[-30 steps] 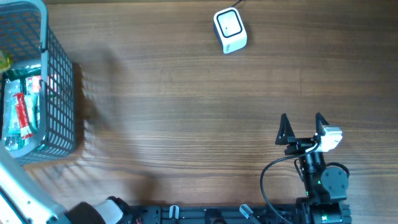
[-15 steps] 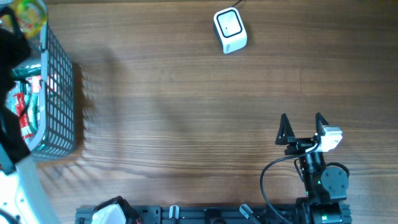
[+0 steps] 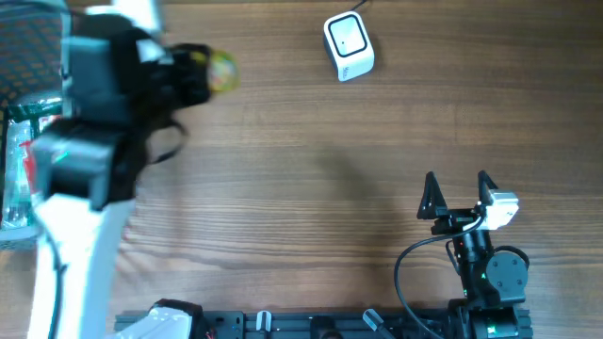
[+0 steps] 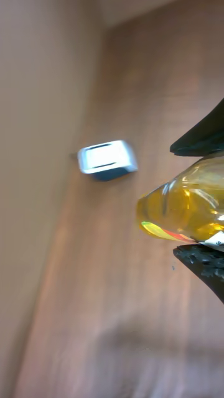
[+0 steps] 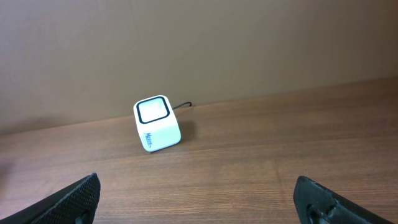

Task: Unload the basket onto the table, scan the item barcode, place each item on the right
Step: 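Lift the yellow bottle out and set it near the scanner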

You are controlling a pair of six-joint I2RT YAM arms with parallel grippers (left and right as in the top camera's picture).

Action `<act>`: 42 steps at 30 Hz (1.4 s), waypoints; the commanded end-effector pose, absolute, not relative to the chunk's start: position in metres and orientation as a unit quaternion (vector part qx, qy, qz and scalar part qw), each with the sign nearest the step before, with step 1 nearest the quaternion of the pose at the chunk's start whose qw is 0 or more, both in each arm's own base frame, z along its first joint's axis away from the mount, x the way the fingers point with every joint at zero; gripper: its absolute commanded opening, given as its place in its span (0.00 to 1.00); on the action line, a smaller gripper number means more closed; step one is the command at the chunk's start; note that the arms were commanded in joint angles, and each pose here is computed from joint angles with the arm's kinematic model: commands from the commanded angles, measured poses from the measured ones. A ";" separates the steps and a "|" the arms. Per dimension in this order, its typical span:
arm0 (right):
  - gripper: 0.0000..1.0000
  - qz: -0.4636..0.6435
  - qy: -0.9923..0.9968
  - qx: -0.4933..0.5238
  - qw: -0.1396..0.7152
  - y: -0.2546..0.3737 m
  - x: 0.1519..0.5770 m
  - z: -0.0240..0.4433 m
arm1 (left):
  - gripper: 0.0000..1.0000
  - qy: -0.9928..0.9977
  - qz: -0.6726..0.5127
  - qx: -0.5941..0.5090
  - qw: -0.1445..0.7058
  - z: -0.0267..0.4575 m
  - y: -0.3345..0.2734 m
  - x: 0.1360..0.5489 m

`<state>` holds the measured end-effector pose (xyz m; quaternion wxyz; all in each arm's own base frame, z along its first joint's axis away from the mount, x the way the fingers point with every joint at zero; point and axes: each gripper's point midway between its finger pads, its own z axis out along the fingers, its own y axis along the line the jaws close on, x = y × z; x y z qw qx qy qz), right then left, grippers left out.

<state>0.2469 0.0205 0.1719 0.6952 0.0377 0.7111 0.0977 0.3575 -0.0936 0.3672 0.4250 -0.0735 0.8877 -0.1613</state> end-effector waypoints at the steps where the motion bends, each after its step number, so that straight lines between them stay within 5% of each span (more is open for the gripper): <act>1: 1.00 0.099 0.709 0.032 0.697 0.022 0.247 0.173 | 0.22 0.912 -0.149 -0.031 0.380 0.334 -0.144 0.364; 11: 1.00 0.099 0.709 0.032 0.697 0.022 0.247 0.173 | 0.23 0.958 -0.123 -0.013 0.260 0.222 -0.258 0.360; 19: 1.00 0.099 0.709 0.032 0.697 0.022 0.247 0.173 | 0.21 0.959 -0.112 0.002 0.258 0.167 -0.330 0.352; 28: 1.00 0.099 0.709 0.032 0.697 0.022 0.247 0.173 | 0.17 0.957 -0.106 -0.030 0.267 0.131 -0.363 0.348; 36: 1.00 0.099 0.709 0.032 0.697 0.022 0.247 0.173 | 0.27 0.964 -0.099 -0.025 0.246 0.107 -0.368 0.346; 37: 1.00 0.099 0.709 0.032 0.697 0.022 0.247 0.173 | 0.32 0.964 -0.099 -0.025 0.246 0.107 -0.368 0.346; 38: 1.00 0.099 0.709 0.032 0.697 0.022 0.247 0.173 | 0.49 0.964 -0.100 -0.025 0.246 0.107 -0.368 0.346; 39: 1.00 0.099 0.709 0.032 0.697 0.022 0.247 0.173 | 0.78 0.964 -0.099 -0.025 0.246 0.107 -0.368 0.346; 42: 1.00 0.099 0.709 0.032 0.697 0.022 0.247 0.173 | 1.00 0.965 -0.102 -0.018 0.241 0.106 -0.370 0.344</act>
